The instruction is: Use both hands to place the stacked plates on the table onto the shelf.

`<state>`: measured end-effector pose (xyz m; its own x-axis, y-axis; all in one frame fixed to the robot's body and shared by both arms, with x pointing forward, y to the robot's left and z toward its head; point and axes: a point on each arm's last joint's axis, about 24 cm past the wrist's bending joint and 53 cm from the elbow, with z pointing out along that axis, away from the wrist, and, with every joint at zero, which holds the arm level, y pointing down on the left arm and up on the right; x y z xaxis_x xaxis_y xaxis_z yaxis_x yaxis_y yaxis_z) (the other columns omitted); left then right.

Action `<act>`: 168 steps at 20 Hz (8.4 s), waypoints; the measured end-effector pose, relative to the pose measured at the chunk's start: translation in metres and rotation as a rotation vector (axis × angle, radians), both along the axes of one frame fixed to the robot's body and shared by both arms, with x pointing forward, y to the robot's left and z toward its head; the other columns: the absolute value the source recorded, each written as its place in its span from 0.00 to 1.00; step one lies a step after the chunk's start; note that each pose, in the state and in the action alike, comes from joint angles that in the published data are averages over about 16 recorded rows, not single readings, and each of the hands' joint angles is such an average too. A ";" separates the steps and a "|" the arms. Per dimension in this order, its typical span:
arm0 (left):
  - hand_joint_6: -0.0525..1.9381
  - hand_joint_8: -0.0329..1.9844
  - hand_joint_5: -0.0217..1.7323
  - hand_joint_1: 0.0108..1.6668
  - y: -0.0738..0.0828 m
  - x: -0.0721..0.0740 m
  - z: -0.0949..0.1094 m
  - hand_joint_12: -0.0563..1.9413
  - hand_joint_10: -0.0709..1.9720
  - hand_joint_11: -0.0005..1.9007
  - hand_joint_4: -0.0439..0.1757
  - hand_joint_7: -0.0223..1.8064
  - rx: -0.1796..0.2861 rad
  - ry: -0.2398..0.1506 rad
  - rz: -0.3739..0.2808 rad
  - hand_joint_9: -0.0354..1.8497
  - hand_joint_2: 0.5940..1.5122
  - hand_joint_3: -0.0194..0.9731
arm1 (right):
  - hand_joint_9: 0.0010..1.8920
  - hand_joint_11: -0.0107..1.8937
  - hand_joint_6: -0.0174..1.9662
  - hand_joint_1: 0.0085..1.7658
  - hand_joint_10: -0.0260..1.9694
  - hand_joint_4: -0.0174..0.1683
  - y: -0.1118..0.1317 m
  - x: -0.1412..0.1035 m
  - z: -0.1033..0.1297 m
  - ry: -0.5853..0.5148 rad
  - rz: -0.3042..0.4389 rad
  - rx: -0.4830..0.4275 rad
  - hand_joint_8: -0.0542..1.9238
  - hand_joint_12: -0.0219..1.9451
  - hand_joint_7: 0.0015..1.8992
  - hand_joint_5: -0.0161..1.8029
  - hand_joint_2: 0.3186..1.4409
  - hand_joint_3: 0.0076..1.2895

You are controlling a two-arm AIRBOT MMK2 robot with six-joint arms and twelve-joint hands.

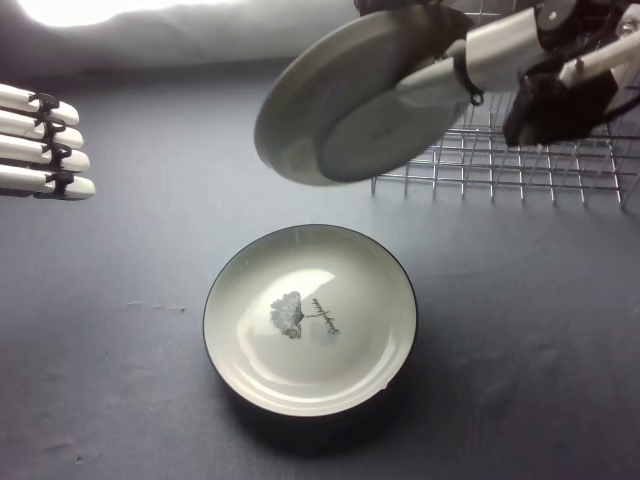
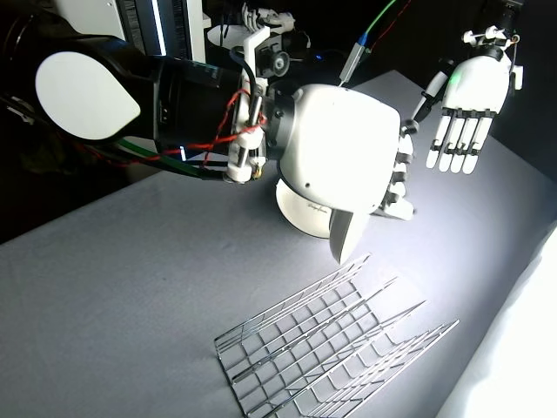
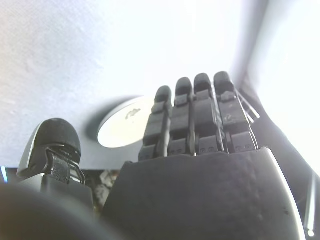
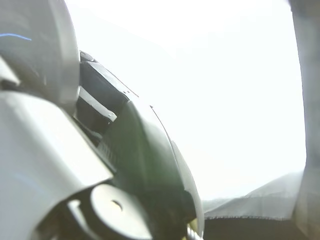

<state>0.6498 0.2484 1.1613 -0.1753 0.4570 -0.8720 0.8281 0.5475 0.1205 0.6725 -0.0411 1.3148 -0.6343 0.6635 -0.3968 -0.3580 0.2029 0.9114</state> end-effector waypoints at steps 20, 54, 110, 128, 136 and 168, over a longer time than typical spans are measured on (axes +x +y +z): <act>0.03 0.02 0.06 0.00 -0.002 -0.002 0.000 0.09 0.04 0.01 0.21 0.06 0.002 -0.001 -0.010 0.06 0.66 0.02 | 0.46 0.29 0.56 0.71 0.52 0.06 -0.041 0.047 0.030 0.092 -0.121 0.151 0.57 0.85 0.50 0.46 0.70 0.00; 0.03 0.02 0.07 0.01 -0.087 -0.058 -0.003 0.11 0.04 0.01 0.21 0.08 -0.221 0.293 -0.212 0.07 0.67 0.03 | 0.47 0.31 0.56 0.71 0.49 0.07 -0.129 0.073 0.004 0.191 -0.286 0.242 0.56 0.82 0.50 0.47 0.70 0.00; 0.02 0.02 0.07 0.01 -0.116 -0.066 -0.088 0.13 0.03 0.01 0.18 0.09 -0.093 0.368 -0.381 0.08 0.67 0.03 | 0.34 0.10 0.03 0.62 0.16 0.06 -0.121 0.054 -0.026 -0.062 -0.224 -0.022 0.04 0.71 0.42 0.41 0.73 0.00; 0.01 0.01 0.06 0.01 -0.100 -0.087 -0.123 0.12 0.03 0.01 0.16 0.07 -0.086 0.453 -0.317 0.07 0.67 0.03 | 0.19 0.01 0.02 0.53 0.10 0.12 0.004 -0.065 -0.052 -0.653 0.244 -0.575 0.04 0.60 0.24 0.25 0.73 0.00; 0.01 0.01 0.05 0.01 -0.099 -0.089 -0.126 0.12 0.03 0.01 0.16 0.06 -0.089 0.462 -0.309 0.07 0.67 0.03 | 0.18 0.01 0.02 0.51 0.09 0.12 0.019 -0.093 -0.093 -0.768 0.378 -0.735 0.04 0.58 0.22 0.23 0.77 0.00; 0.01 0.01 0.04 0.01 -0.099 -0.089 -0.125 0.11 0.03 0.01 0.15 0.06 -0.084 0.455 -0.316 0.07 0.67 0.03 | 0.08 0.01 0.02 0.66 0.02 0.12 0.037 -0.107 -0.130 -0.753 0.441 -0.806 0.04 0.41 0.09 0.08 0.63 0.00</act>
<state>0.5613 0.1490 1.0366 -0.4086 0.4805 -0.7760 0.9116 0.2567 -0.3211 0.5651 -0.0040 1.1847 -0.1734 -0.1653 -0.9709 -0.9320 0.3463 0.1074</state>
